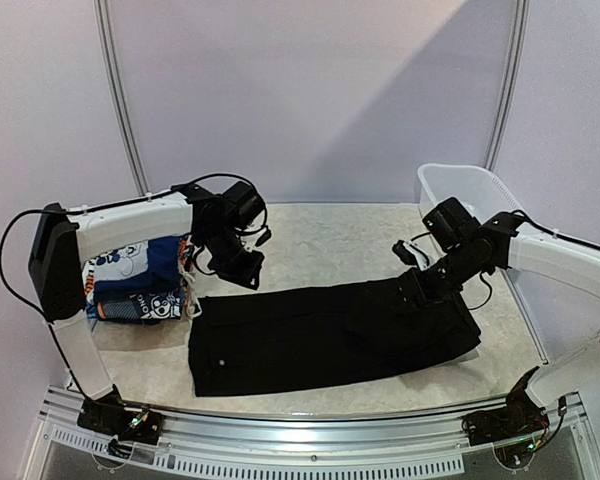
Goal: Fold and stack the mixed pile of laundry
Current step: Adjust the rectangle-folded shirt at the center of the board.
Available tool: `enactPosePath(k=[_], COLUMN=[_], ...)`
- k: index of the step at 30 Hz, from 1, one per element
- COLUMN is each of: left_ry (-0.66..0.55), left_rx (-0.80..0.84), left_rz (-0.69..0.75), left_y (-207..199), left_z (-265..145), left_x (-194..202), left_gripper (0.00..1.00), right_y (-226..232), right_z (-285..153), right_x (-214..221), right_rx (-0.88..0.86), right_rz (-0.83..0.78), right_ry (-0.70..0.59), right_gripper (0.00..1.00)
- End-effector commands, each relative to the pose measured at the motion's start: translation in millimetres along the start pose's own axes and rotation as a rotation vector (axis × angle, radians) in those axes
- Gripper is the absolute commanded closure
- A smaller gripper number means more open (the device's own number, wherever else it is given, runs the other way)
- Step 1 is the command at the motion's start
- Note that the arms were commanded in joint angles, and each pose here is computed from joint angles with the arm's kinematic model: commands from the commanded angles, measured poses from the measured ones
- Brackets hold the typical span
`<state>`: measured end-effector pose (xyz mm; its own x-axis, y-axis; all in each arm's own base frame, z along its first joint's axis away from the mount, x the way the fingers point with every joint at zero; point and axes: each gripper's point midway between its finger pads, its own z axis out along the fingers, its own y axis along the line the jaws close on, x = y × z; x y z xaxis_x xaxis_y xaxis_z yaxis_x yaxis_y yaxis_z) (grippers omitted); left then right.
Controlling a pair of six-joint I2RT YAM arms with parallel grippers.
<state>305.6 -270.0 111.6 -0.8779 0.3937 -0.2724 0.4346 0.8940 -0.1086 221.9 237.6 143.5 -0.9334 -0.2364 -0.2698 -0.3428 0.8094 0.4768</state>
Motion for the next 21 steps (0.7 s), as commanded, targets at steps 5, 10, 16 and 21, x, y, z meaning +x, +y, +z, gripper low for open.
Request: enactPosePath(k=[5,10,16,21], left_ry=[-0.003,0.002,0.017,0.019], left_rx=[0.155,0.168,0.160,0.149], left_rz=[0.142,0.155,0.142,0.118], left_y=[-60.3,-73.0,-69.1,-62.5], left_z=[-1.9,0.3,1.3,0.5], left_x=[-14.8,-11.3,8.6,21.7], left_gripper=[0.74,0.74,0.74,0.74], right_y=[1.5,-4.2,-34.7,-45.9], right_z=[18.4,41.2,75.8,90.7], right_x=[-60.4,-83.4,-94.2,-97.3], right_rx=[0.013,0.053,0.123,0.098], right_rz=[0.096,0.035,0.001,-0.004], right_ry=[-0.086,-0.065,0.040,0.091], right_gripper=[0.38,0.35,0.33,0.34])
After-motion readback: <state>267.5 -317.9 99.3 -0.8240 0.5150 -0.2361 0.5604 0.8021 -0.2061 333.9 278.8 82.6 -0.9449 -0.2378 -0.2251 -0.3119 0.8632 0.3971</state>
